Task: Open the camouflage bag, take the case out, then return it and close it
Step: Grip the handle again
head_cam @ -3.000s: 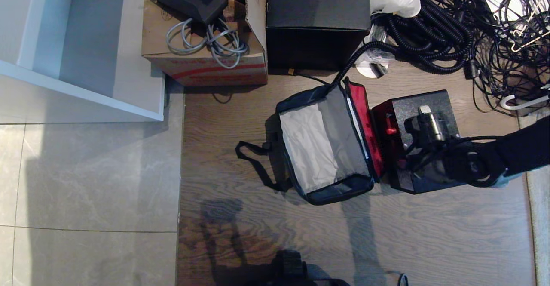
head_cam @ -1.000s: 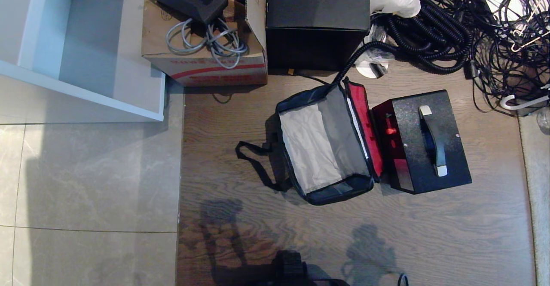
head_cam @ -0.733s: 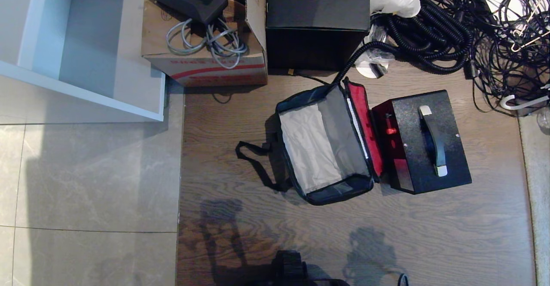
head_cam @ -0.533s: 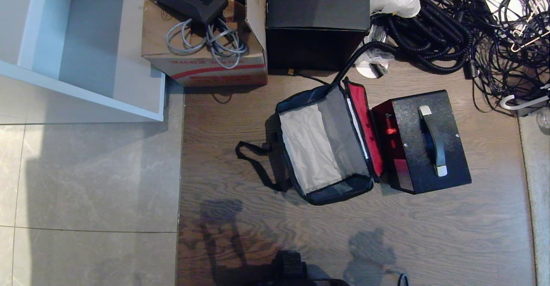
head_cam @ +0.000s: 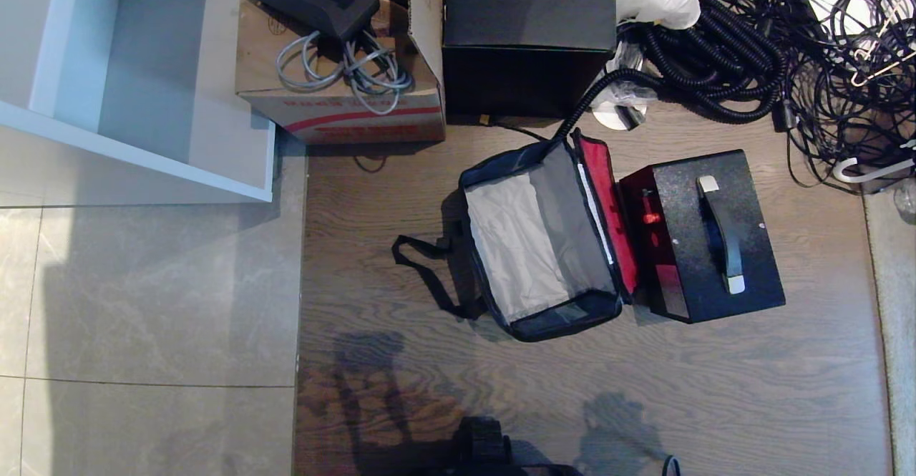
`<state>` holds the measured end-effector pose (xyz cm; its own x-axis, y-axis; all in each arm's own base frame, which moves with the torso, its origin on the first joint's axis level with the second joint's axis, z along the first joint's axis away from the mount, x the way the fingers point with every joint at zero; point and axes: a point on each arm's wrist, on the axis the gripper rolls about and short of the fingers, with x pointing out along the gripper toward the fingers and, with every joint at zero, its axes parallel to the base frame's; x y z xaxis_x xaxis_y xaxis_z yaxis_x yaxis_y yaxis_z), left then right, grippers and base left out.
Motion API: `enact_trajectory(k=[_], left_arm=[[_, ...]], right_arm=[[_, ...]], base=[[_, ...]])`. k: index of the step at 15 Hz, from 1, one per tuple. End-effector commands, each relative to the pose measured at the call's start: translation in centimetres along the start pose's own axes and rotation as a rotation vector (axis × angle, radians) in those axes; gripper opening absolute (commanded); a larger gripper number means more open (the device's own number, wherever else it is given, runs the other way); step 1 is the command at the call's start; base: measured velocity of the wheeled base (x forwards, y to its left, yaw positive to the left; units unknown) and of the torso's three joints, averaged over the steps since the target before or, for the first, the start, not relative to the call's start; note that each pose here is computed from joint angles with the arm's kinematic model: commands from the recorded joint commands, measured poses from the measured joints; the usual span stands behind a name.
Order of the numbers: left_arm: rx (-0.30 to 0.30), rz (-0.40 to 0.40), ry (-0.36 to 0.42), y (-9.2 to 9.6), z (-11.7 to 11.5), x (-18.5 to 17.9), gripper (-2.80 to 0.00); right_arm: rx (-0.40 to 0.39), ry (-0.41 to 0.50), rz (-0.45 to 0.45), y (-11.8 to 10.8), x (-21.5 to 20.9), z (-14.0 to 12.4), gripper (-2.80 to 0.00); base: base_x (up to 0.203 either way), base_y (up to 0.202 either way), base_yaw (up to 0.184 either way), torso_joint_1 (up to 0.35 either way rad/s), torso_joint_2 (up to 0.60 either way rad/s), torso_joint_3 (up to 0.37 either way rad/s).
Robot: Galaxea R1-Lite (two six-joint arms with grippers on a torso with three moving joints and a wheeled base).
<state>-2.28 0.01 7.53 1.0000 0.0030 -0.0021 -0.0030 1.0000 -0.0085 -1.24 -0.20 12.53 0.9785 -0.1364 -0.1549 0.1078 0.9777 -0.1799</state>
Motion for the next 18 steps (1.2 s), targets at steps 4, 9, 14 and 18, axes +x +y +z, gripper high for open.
enact_trajectory(k=[4, 9, 14, 18], left_arm=[[-0.001, 0.0, -0.001, 0.0, 0.0, 0.0, -2.8], [-0.001, 0.002, -0.001, 0.0, 0.0, 0.0, -2.8], [-0.001, 0.002, -0.001, 0.0, 0.0, 0.0, -2.8], [-0.001, 0.002, -0.001, 0.0, 0.0, 0.0, -2.8]], right_arm=[[-0.004, 0.051, 0.017, -0.2, -0.7, 0.5, -2.8], [-0.064, 0.293, 0.073, 0.0, -2.3, -1.9, -2.8], [-0.507, 0.337, 0.182, 0.2, -2.4, -2.9, -2.8], [-0.971, 0.275, 0.34, 0.4, -2.6, -3.3, -2.8]], base=[[0.0, 0.0, 0.0, 0.0, 0.0, 0.0], [0.0, 0.0, 0.0, 0.0, 0.0, 0.0], [0.0, 0.0, 0.0, 0.0, 0.0, 0.0], [0.0, 0.0, 0.0, 0.0, 0.0, 0.0]])
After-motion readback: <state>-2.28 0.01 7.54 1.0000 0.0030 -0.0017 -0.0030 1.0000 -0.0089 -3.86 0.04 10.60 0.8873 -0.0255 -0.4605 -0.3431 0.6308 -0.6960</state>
